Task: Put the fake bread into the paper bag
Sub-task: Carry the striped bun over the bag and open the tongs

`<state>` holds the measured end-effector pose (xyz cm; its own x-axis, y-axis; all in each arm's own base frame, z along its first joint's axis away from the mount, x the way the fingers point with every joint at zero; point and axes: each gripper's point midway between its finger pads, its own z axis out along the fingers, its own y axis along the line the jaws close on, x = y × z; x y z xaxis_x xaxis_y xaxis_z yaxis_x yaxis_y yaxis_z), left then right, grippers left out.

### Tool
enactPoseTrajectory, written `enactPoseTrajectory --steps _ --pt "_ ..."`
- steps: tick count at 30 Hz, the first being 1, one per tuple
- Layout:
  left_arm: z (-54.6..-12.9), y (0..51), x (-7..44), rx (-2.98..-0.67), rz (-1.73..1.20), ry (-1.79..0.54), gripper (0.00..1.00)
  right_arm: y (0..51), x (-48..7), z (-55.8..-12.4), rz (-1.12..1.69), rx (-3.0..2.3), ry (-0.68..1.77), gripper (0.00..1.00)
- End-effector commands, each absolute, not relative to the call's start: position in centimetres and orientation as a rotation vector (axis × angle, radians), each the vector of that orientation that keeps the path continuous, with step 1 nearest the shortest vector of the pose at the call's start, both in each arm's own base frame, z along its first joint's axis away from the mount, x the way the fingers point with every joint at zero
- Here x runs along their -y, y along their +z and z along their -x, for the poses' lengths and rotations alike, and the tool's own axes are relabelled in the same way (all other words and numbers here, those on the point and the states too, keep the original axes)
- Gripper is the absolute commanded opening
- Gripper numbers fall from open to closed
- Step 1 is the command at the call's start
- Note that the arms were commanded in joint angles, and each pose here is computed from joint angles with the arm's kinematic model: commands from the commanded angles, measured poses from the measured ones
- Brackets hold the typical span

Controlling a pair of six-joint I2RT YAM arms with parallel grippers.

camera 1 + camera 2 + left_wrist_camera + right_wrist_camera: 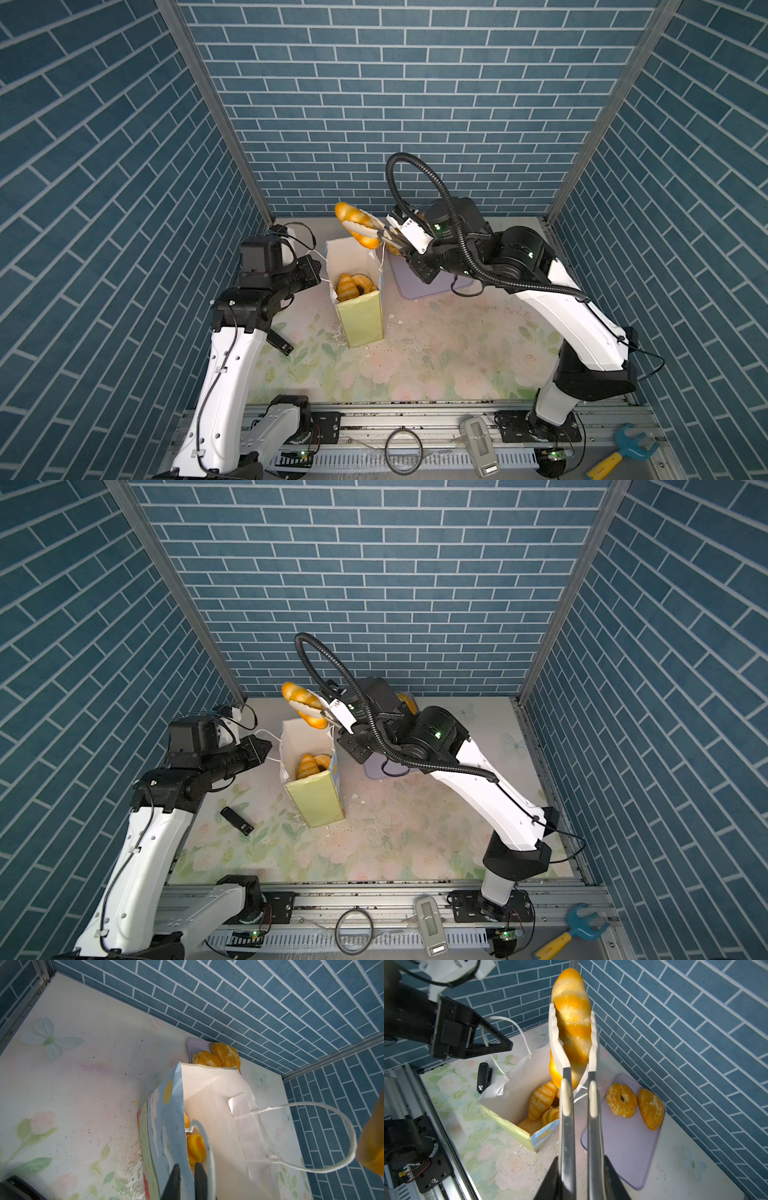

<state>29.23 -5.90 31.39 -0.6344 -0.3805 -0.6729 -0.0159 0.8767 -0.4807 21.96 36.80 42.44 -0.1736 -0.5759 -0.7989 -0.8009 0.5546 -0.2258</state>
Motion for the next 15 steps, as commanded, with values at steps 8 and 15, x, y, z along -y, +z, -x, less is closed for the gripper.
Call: enactPoseTrajectory --steps 8,15 --pt "-28.8 31.8 6.1 -2.191 0.270 -0.559 0.16 40.5 -37.9 -21.1 1.104 -1.884 0.312 0.31" --pt "-28.5 31.6 6.0 -2.196 0.264 -0.553 0.16 37.8 -38.2 -20.9 1.129 -1.942 0.279 0.35"
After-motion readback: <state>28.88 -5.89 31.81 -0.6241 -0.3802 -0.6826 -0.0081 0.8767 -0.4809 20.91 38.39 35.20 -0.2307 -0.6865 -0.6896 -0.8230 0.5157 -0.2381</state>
